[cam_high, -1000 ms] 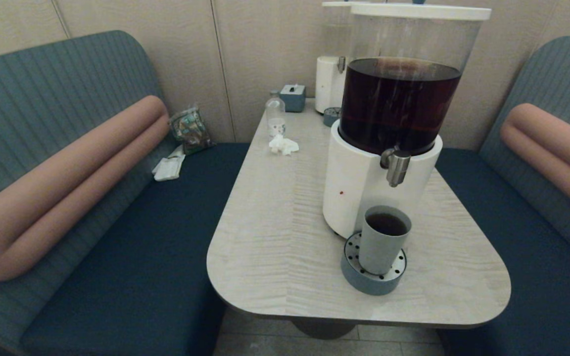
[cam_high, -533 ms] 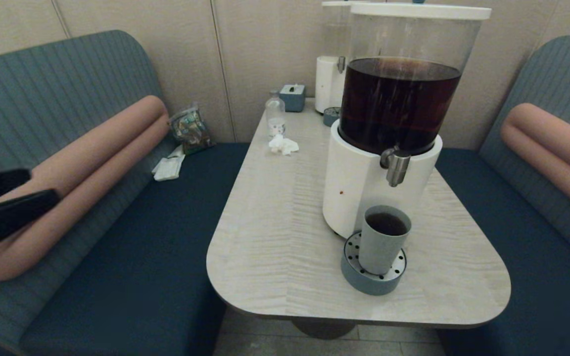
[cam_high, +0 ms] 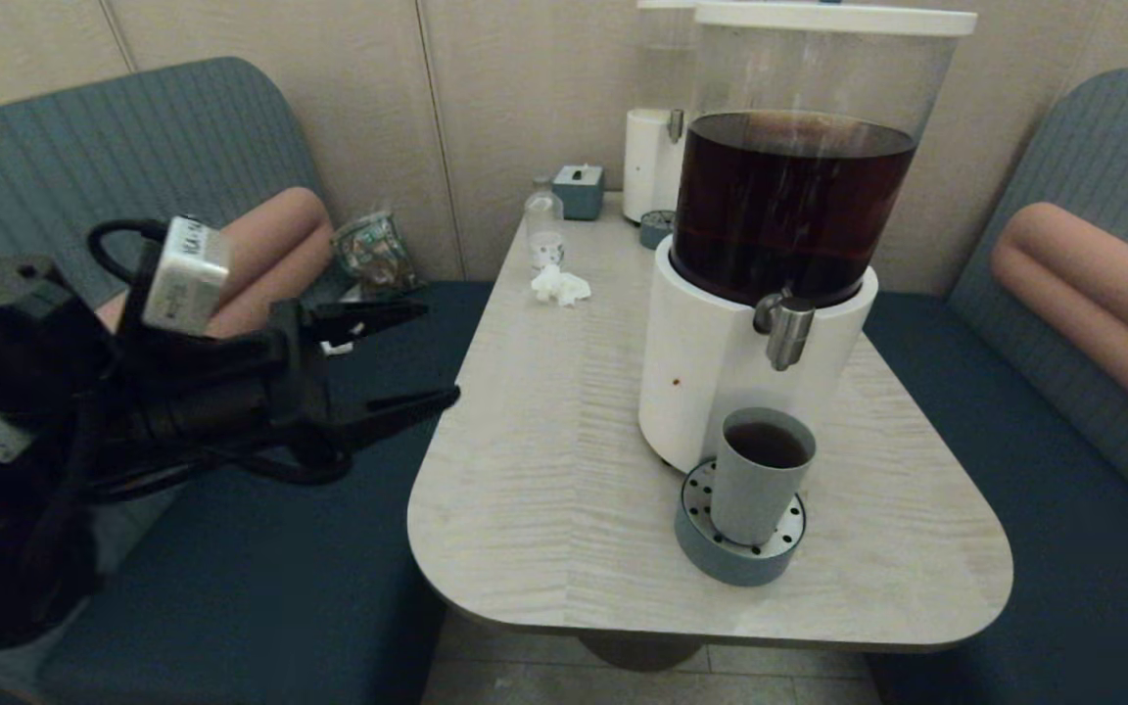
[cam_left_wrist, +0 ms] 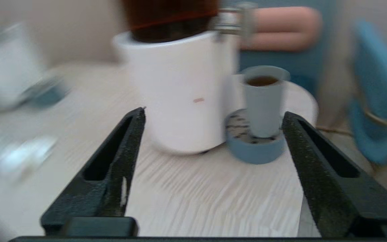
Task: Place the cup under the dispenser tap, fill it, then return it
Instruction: Place the cup next to the water dispenser
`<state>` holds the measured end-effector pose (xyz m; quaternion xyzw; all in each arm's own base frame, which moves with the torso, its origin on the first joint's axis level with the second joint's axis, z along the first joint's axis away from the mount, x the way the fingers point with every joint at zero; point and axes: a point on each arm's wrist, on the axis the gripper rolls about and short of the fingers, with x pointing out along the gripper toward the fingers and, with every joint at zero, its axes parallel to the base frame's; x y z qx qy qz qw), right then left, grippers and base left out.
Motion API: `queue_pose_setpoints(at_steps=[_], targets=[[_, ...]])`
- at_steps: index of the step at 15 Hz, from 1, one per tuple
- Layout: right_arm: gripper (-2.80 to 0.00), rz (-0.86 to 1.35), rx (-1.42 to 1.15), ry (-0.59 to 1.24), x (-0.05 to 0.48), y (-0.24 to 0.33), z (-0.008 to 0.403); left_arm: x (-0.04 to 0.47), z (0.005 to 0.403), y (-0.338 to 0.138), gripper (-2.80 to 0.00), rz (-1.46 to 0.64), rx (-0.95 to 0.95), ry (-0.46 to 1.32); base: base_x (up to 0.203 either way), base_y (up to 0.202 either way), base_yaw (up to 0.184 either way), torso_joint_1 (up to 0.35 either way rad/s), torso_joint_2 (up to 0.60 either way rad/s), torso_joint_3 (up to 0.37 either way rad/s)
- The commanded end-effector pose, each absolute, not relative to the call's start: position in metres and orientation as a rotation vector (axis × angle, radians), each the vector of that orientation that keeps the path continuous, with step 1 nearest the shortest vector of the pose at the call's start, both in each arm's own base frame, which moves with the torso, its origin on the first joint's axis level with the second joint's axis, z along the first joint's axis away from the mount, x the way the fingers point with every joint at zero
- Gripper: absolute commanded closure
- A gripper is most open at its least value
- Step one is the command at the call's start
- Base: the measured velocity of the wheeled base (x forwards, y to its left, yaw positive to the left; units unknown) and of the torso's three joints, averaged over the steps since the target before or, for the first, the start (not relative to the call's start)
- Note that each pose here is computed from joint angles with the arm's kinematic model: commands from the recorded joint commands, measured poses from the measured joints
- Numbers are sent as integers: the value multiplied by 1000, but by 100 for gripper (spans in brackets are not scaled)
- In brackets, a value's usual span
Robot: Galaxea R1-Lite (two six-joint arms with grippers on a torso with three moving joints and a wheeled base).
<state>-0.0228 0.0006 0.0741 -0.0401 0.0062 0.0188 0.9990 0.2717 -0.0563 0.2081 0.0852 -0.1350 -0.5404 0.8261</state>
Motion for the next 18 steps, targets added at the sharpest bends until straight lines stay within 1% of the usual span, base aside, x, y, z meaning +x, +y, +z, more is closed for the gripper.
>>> queue_pose_setpoints(at_steps=[1,3,8,13,18], targets=[[0,39,-81,11,-23,1,74,303,172,-78,-280,-1280,170,-258,0,0,0,0,0,0],[0,39,-81,11,-23,1,74,313,162,-91,-280,-1337,160,-246,0,0,0,0,0,0],[0,39,-81,11,-23,1,74,335,121,-130,-280,-1435,104,-168,0,0,0,0,0,0],[0,39,-81,11,-23,1,74,352,112,-172,-280,-1433,81,-188,0,0,0,0,0,0],[0,39,-81,11,-23,1,74,352,107,-212,-280,-1427,51,-204,0,0,0,0,0,0]])
